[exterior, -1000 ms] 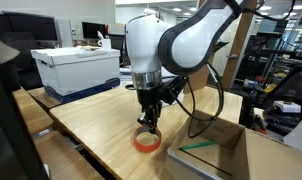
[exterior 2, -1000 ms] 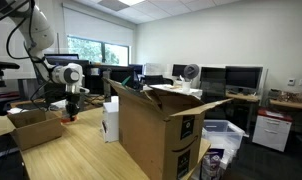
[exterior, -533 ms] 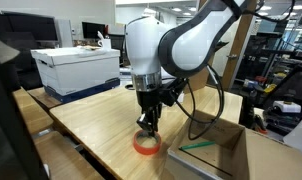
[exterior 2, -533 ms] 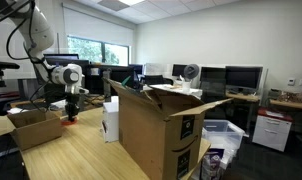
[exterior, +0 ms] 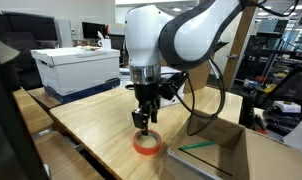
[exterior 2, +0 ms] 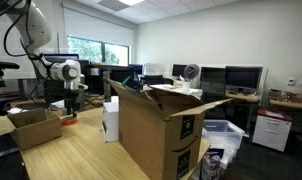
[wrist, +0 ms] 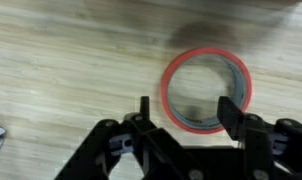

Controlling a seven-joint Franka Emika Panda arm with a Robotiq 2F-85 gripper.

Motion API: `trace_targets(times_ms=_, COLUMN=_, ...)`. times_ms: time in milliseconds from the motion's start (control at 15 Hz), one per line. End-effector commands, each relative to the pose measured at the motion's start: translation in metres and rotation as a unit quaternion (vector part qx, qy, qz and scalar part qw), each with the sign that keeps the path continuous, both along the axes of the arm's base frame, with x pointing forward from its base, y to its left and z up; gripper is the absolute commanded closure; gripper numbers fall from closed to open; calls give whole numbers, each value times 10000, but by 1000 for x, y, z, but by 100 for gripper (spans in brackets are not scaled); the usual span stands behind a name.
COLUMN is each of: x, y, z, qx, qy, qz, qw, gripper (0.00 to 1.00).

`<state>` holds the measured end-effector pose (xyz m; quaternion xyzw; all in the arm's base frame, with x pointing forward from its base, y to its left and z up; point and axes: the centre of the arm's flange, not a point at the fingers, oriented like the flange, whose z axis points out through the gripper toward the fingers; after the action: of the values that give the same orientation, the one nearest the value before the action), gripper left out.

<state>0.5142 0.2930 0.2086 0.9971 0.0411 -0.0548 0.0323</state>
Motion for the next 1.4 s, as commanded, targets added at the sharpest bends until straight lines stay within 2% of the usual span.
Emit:
trace_targets(times_ms=0, x=-22, y=-2, z=47, qx=105, qy=-96, qz=340, qw=9993, gripper=2)
trace_targets(times_ms=333, x=-45, y=3, z=92, qx=206, qy=-318, qz=462, qw=9982, gripper=0)
trace_targets(times_ms=733, x=-88, y=-5, z=118, qx=99, qy=-405, qz=525, qw=9977, gripper=0)
trace_targets(times_ms=1000, x=-122, y=-17, z=119, qx=49, qy=-459, qz=674, qw=9967, gripper=0)
trace_targets(times_ms=1333, x=-151, y=-21, z=98, qx=-46, qy=-220, qz=760, qw=9969, gripper=0)
